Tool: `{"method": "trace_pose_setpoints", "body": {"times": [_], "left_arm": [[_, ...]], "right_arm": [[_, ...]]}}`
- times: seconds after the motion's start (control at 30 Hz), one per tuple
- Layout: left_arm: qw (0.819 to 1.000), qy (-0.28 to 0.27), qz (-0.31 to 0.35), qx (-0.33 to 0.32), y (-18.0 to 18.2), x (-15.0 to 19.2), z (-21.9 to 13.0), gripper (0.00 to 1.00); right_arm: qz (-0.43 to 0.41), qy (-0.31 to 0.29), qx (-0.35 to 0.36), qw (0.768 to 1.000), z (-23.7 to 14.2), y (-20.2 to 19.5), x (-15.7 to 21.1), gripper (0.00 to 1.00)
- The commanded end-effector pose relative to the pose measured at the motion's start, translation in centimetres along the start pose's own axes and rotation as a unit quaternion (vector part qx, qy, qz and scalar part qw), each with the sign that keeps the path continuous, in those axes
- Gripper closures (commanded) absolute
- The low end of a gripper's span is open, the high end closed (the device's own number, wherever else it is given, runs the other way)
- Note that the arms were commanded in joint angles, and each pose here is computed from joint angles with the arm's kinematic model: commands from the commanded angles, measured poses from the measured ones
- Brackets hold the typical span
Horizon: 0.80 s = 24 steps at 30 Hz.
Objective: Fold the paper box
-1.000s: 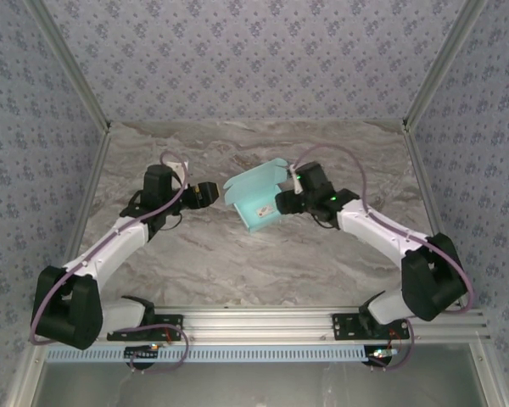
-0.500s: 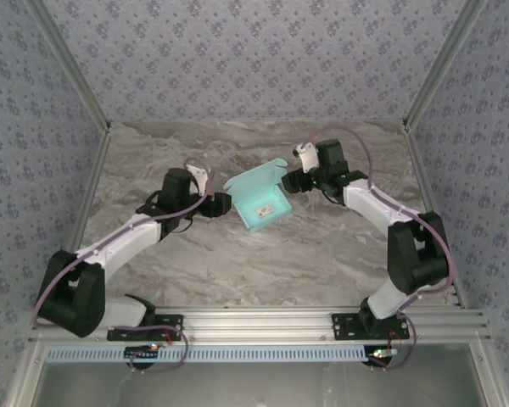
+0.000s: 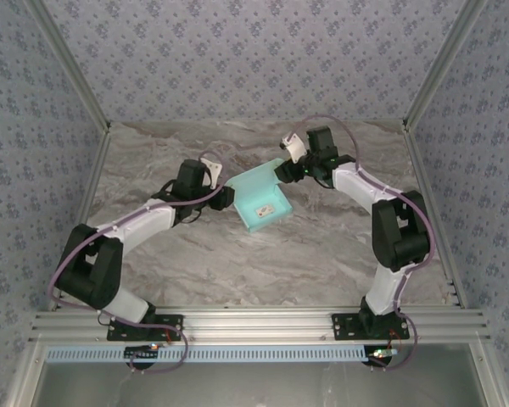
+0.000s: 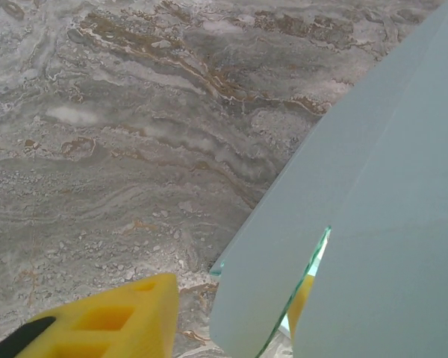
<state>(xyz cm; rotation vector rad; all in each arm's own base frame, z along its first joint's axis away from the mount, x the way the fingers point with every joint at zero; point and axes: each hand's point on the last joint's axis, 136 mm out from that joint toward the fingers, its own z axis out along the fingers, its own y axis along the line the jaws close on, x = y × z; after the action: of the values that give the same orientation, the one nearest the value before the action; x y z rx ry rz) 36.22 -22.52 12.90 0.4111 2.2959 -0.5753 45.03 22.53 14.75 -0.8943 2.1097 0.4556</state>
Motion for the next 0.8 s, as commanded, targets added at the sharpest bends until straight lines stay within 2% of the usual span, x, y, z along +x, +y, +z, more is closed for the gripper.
{"method": "trace_pose_setpoints", "body": {"times": [0.0,0.2,0.43,0.67,0.77], "left_arm": [[1.000,-0.014,0.010,0.003,-0.4,-1.3,0.2,0.63],[1.000,-0.004,0.008,0.001,-0.2,-1.1,1.0,0.72],[1.000,-0.003,0.004,-0.008,0.1,-1.1,1.2,0.79],[0.999,-0.007,-0.006,-0.040,1.3,-1.3,1.3,0.88],[0.999,-0.010,-0.017,-0.051,1.6,-1.7,1.5,0.90]], "right_arm": [[-0.007,0.011,-0.017,1.000,0.3,0.3,0.2,0.53],[-0.005,0.017,-0.018,1.000,0.5,0.4,0.5,0.68],[0.000,0.021,-0.016,1.000,0.7,0.9,0.9,0.78],[0.015,0.031,0.038,0.999,0.3,1.5,1.0,0.85],[0.038,0.047,0.092,0.994,0.2,1.3,1.3,0.87]]}}
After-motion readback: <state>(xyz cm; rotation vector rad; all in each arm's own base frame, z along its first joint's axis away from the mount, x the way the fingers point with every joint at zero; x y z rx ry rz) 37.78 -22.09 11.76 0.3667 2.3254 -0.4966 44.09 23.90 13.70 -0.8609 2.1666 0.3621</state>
